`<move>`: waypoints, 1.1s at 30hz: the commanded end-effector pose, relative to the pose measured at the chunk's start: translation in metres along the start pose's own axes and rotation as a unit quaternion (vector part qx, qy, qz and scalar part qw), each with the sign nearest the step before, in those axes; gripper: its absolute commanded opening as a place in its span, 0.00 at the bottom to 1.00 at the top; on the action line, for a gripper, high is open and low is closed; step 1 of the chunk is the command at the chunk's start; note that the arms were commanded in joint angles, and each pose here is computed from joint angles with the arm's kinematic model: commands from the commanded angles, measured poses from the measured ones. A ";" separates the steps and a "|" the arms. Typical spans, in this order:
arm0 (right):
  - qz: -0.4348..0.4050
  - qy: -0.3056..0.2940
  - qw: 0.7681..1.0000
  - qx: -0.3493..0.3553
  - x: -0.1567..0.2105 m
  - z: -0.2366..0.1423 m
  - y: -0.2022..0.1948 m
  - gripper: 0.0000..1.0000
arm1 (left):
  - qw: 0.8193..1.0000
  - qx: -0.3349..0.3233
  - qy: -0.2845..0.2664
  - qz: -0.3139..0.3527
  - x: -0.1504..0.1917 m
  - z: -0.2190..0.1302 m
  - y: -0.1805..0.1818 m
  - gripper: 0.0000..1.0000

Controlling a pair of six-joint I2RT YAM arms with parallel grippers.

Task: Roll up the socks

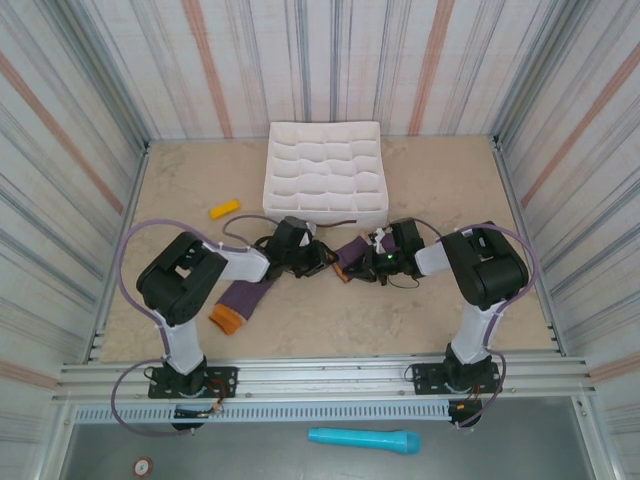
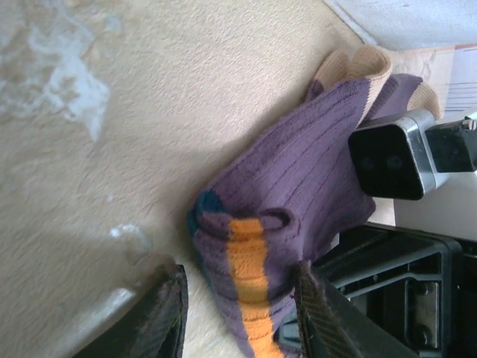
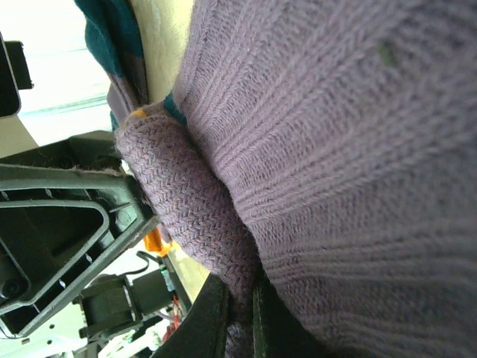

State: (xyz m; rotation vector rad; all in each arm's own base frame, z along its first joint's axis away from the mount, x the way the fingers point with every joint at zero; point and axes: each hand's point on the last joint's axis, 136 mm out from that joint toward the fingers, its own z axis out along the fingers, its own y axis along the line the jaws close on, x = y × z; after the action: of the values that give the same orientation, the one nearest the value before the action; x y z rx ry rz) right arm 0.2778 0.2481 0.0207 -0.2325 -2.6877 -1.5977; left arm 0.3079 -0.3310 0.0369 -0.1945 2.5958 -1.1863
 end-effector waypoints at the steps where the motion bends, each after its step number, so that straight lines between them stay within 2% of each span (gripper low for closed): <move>1: 0.072 -0.001 0.996 0.055 0.007 0.003 -0.038 0.00 | 0.999 -0.031 0.008 -0.004 0.003 0.009 0.013 0.38; 4: 0.075 -0.002 0.996 0.053 0.006 0.003 -0.040 0.00 | 0.999 -0.040 0.012 -0.008 0.005 0.013 0.017 0.27; 5: 0.076 -0.005 0.996 0.055 0.005 0.002 -0.041 0.00 | 0.999 -0.043 0.012 -0.011 0.005 0.014 0.018 0.19; 7: 0.075 -0.013 0.995 0.064 0.004 0.001 -0.044 0.00 | 0.998 -0.059 0.012 -0.018 0.006 0.011 0.023 0.09; 8: 0.068 -0.018 0.995 0.068 0.003 -0.001 -0.044 0.06 | 0.997 -0.069 0.013 -0.020 0.006 0.009 0.026 0.05; 9: 0.057 -0.024 0.996 0.071 0.002 -0.003 -0.041 0.18 | 0.997 -0.075 0.015 -0.020 0.007 0.006 0.026 0.03; 10: 0.049 -0.029 0.996 0.074 0.001 -0.006 -0.039 0.24 | 0.996 -0.081 0.017 -0.018 0.007 0.003 0.026 0.02; 15: -0.036 -0.047 0.992 0.112 0.002 -0.023 -0.014 0.46 | 0.994 -0.108 0.021 -0.020 0.010 -0.017 0.025 0.00; 17: -0.080 -0.062 0.984 0.145 0.005 -0.031 -0.005 0.59 | 0.991 -0.125 0.029 -0.038 0.015 -0.025 0.029 0.00; 19: -0.118 -0.078 0.976 0.168 0.007 -0.038 0.005 0.66 | 0.989 -0.133 0.037 -0.044 0.019 -0.032 0.031 0.00; 22: -0.193 -0.103 0.952 0.216 0.012 -0.048 0.021 0.71 | 0.989 -0.137 0.042 -0.047 0.023 -0.042 0.031 0.00; 25: -0.279 -0.134 0.909 0.280 0.018 -0.056 0.034 0.87 | 0.989 -0.128 0.049 -0.051 0.027 -0.051 0.028 0.00; 33: -0.461 -0.147 0.800 0.355 0.046 -0.042 0.064 0.86 | 0.990 -0.114 0.057 -0.059 0.030 -0.063 0.025 0.00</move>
State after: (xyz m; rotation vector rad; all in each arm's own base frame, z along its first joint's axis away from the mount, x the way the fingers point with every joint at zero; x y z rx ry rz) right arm 0.2290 0.2620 0.0979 0.8386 -3.5463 -0.7657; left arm 0.2705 -0.2847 0.0522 -0.3246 2.8131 -0.9609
